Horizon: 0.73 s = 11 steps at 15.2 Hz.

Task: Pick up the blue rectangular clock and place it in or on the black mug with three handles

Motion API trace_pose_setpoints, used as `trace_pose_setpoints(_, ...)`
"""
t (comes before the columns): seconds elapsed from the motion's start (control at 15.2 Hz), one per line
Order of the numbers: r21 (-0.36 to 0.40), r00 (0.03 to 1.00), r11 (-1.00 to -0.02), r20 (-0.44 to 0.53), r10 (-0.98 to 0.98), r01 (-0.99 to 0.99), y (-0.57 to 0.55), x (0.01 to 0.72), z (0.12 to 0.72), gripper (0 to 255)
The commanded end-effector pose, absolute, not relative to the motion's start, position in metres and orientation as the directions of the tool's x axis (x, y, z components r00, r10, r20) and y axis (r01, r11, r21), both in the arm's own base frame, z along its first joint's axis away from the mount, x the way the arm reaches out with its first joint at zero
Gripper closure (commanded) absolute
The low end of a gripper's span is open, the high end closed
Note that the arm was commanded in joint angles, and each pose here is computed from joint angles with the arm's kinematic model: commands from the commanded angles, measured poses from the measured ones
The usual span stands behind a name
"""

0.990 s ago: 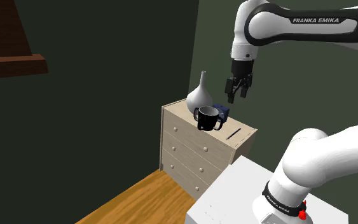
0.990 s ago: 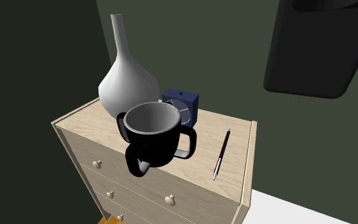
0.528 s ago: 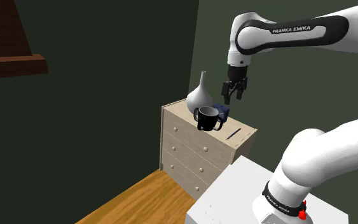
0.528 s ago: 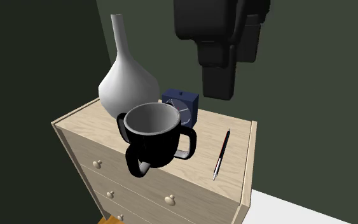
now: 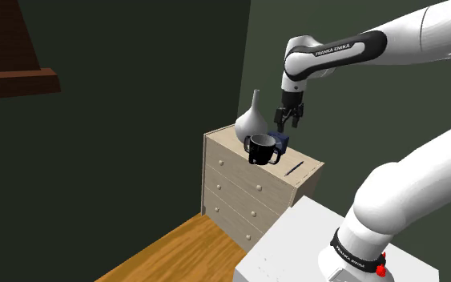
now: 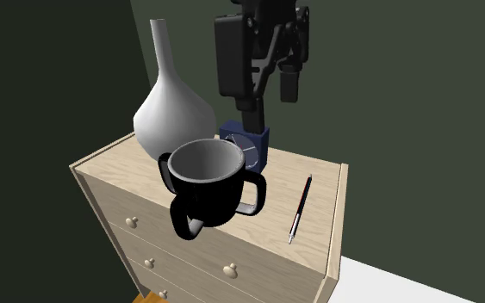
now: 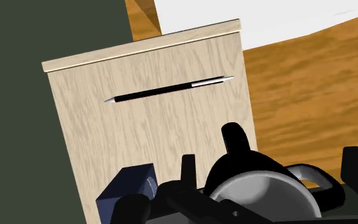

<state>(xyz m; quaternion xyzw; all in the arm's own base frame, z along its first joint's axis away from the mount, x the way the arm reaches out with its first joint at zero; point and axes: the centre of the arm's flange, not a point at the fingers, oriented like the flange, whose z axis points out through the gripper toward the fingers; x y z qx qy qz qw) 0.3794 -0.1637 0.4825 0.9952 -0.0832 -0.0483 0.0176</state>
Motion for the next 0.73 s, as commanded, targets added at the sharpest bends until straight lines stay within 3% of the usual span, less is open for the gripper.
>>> trace_pose_setpoints(0.0,0.042,0.981,-0.984,-0.092,-0.174,-0.170,-0.187,0.393,0.470,0)
trace_pose_setpoints(0.66,0.032,0.975,-0.979,-0.089,-0.204,-0.202,-0.288,0.453,0.407,0)
